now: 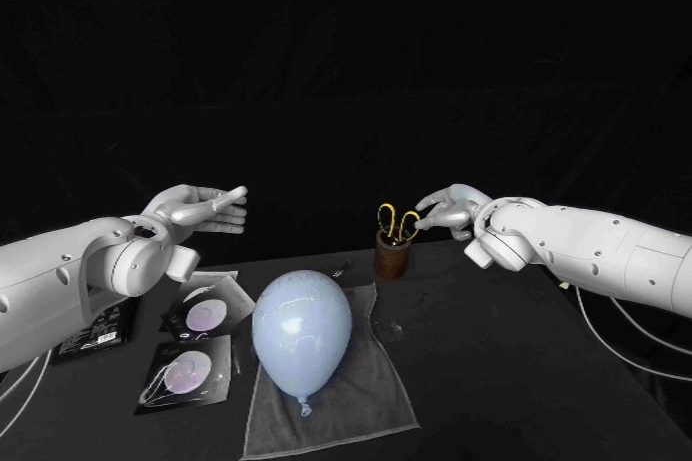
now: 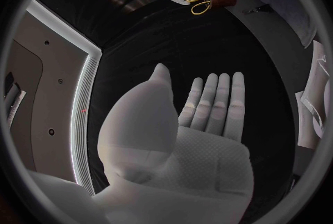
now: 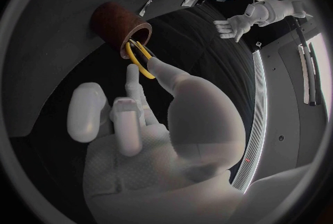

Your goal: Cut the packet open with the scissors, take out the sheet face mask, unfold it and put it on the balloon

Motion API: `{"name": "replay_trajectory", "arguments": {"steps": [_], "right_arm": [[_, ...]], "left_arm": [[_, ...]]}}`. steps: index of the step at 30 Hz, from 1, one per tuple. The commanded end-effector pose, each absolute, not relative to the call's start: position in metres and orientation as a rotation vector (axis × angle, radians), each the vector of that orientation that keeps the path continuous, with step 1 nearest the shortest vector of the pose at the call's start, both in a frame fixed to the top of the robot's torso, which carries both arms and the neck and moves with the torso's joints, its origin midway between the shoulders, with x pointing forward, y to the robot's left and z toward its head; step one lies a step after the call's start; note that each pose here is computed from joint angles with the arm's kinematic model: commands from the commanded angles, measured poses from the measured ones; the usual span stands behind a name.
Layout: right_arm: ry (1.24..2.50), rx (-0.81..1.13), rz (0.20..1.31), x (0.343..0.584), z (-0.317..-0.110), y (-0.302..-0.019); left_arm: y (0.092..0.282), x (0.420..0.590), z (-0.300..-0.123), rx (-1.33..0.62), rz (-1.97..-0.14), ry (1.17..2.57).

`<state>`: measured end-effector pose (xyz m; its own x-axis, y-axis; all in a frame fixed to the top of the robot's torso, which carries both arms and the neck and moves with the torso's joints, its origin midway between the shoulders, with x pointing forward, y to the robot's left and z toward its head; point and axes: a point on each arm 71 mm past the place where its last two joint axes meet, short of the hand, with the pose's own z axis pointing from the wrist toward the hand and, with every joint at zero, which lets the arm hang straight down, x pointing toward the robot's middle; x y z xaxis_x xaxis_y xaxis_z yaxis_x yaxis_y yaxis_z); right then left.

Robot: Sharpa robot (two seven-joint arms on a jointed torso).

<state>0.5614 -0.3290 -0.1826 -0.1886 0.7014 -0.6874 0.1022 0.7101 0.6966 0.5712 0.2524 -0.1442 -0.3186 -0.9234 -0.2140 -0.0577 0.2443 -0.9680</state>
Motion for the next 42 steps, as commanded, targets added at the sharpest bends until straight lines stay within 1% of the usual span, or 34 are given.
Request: {"name": "replay_trajectory", "arguments": {"steps": [1, 5, 10, 11, 15, 20, 24, 26, 28, 30, 34, 36, 42], "right_arm": [[1.606, 0.627, 0.619, 0.56, -0.175, -0.334], [1.518, 0.615, 0.622, 0.557, -0.167, -0.342], [1.31, 0.641, 0.675, 0.549, -0.15, -0.355], [1.287, 0.647, 0.684, 0.547, -0.148, -0.356], [1.169, 0.694, 0.765, 0.538, -0.136, -0.359], [1.104, 0.75, 0.9, 0.524, -0.126, -0.347], [1.128, 0.719, 0.994, 0.509, -0.121, -0.325], [1.174, 0.678, 1.044, 0.5, -0.12, -0.309], [1.218, 0.631, 1.071, 0.494, -0.121, -0.296], [1.298, 0.546, 1.096, 0.487, -0.124, -0.278], [1.413, 0.381, 1.095, 0.476, -0.134, -0.251], [1.472, 0.273, 1.077, 0.468, -0.141, -0.235], [1.551, 0.144, 1.036, 0.458, -0.159, -0.208]], "left_arm": [[0.253, 0.571, -0.142, -0.919, -1.233, 1.599], [0.256, 0.569, -0.14, -0.901, -1.251, 1.567], [0.263, 0.564, -0.137, -0.866, -1.298, 1.537], [0.264, 0.563, -0.136, -0.862, -1.304, 1.535], [0.271, 0.554, -0.135, -0.819, -1.324, 1.551], [0.283, 0.539, -0.138, -0.771, -1.318, 1.591], [0.292, 0.528, -0.145, -0.759, -1.295, 1.616], [0.298, 0.519, -0.153, -0.761, -1.278, 1.631], [0.302, 0.514, -0.16, -0.755, -1.26, 1.643], [0.308, 0.507, -0.169, -0.722, -1.22, 1.665], [0.319, 0.497, -0.184, -0.651, -1.137, 1.703], [0.324, 0.49, -0.191, -0.582, -1.075, 1.726], [0.333, 0.48, -0.198, -0.417, -0.94, 1.763]]}}
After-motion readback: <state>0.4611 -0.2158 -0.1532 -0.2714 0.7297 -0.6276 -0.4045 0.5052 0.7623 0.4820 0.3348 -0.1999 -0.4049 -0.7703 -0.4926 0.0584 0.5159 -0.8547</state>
